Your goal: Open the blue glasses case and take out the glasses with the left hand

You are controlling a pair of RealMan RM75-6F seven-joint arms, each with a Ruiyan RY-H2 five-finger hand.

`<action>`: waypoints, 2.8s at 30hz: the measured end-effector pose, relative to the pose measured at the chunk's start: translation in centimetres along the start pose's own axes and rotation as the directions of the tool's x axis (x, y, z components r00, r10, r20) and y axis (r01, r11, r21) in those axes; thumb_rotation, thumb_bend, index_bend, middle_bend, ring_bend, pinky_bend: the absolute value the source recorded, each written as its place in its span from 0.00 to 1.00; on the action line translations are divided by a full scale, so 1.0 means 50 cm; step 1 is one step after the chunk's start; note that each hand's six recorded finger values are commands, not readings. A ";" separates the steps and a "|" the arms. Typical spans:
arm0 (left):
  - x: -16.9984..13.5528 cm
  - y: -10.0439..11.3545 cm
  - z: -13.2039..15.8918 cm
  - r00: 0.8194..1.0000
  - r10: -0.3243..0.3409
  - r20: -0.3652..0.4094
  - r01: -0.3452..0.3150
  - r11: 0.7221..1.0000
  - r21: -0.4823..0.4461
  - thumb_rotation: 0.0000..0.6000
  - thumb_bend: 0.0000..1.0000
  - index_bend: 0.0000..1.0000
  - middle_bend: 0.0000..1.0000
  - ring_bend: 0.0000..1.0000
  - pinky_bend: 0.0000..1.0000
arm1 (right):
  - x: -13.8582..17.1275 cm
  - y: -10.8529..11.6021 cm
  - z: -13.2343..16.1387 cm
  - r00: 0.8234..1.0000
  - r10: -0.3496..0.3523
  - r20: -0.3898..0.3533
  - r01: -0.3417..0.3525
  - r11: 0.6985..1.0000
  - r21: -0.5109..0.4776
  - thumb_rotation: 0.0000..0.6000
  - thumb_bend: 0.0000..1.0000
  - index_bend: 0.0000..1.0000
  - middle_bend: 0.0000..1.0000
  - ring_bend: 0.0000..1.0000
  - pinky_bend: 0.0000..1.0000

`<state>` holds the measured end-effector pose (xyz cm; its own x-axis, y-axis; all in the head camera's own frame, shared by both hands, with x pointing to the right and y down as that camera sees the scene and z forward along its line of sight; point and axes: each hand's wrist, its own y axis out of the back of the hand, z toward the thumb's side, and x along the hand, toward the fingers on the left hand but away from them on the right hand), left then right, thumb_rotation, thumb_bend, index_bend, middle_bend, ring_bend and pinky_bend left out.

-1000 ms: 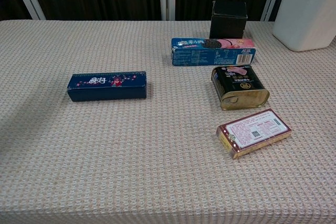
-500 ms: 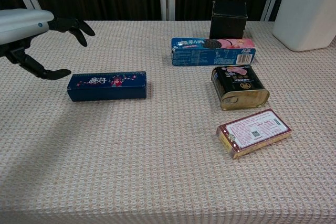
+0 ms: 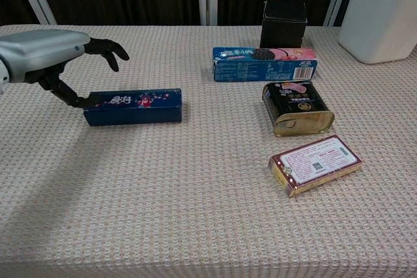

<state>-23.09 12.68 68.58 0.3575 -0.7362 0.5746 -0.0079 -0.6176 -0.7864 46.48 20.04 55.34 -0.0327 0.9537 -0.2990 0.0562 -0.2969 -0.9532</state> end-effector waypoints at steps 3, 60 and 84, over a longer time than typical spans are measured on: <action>0.001 -0.010 -0.005 1.000 -0.020 -0.019 0.020 1.000 -0.011 1.00 0.33 0.17 0.22 0.11 0.15 | 0.000 0.004 -0.001 1.000 -0.008 0.006 0.008 1.000 -0.003 1.00 0.22 0.00 0.00 0.00 0.00; 0.022 -0.033 -0.020 0.991 -0.109 -0.073 0.097 0.984 -0.149 1.00 0.47 0.21 0.44 0.14 0.16 | -0.007 -0.016 -0.006 1.000 0.016 0.006 -0.016 1.000 0.004 1.00 0.24 0.00 0.00 0.00 0.00; 0.031 -0.017 -0.042 0.985 -0.113 -0.129 0.050 0.911 -0.410 1.00 0.54 0.30 0.68 0.31 0.24 | -0.008 -0.016 -0.003 1.000 0.001 -0.005 -0.001 1.000 0.006 1.00 0.24 0.00 0.00 0.00 0.00</action>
<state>-24.51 11.49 70.61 0.2327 -0.6914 0.6839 -0.3720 -0.7131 -0.5943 46.62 19.91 56.25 -0.0281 0.9536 -0.2997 0.0500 -0.2981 -0.9532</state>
